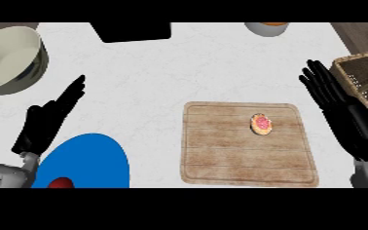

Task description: Pick the cupcake from the cutting board and place it in the basket

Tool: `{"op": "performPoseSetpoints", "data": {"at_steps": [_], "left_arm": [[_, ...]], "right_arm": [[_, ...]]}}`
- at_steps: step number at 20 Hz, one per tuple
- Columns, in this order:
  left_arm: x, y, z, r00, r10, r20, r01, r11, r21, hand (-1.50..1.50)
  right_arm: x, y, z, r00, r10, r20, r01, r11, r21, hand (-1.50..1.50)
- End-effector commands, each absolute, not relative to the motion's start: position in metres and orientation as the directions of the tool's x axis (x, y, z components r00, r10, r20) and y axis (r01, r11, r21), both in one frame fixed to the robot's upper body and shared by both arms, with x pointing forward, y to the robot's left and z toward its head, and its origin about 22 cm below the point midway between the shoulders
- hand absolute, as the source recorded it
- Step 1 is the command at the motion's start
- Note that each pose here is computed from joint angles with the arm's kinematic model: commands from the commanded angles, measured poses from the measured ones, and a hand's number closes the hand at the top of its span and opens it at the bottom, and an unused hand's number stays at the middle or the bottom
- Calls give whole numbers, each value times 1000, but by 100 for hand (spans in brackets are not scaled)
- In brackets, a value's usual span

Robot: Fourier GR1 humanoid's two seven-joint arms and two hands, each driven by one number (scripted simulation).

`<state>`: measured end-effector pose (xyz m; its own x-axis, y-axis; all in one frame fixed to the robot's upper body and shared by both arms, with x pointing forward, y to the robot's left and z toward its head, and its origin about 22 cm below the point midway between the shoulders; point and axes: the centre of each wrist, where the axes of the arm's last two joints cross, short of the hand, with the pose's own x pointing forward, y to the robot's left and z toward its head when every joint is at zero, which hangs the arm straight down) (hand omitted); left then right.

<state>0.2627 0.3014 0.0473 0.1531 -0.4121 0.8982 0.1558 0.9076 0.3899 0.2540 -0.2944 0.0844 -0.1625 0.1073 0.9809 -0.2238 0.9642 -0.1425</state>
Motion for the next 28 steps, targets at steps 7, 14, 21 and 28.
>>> {"op": "performPoseSetpoints", "data": {"at_steps": [7, 14, 21, 28], "left_arm": [[258, 253, 41, -59, -74, 995, -71, 995, 70, 0], [242, 248, 29, -89, -43, 995, -105, 994, 33, 0], [243, 239, 31, -85, -27, 996, -130, 991, 16, 0], [248, 245, 31, -90, -45, 995, -113, 993, 34, 0]], "right_arm": [[244, -293, 117, -452, 159, 877, -409, 837, -363, 150], [188, -208, 71, -346, 292, 892, -109, 931, -347, -150], [200, -266, 113, -87, 753, 652, 251, 650, -717, -150], [178, -262, 176, 98, 941, 324, -43, 330, -943, -150]]}}
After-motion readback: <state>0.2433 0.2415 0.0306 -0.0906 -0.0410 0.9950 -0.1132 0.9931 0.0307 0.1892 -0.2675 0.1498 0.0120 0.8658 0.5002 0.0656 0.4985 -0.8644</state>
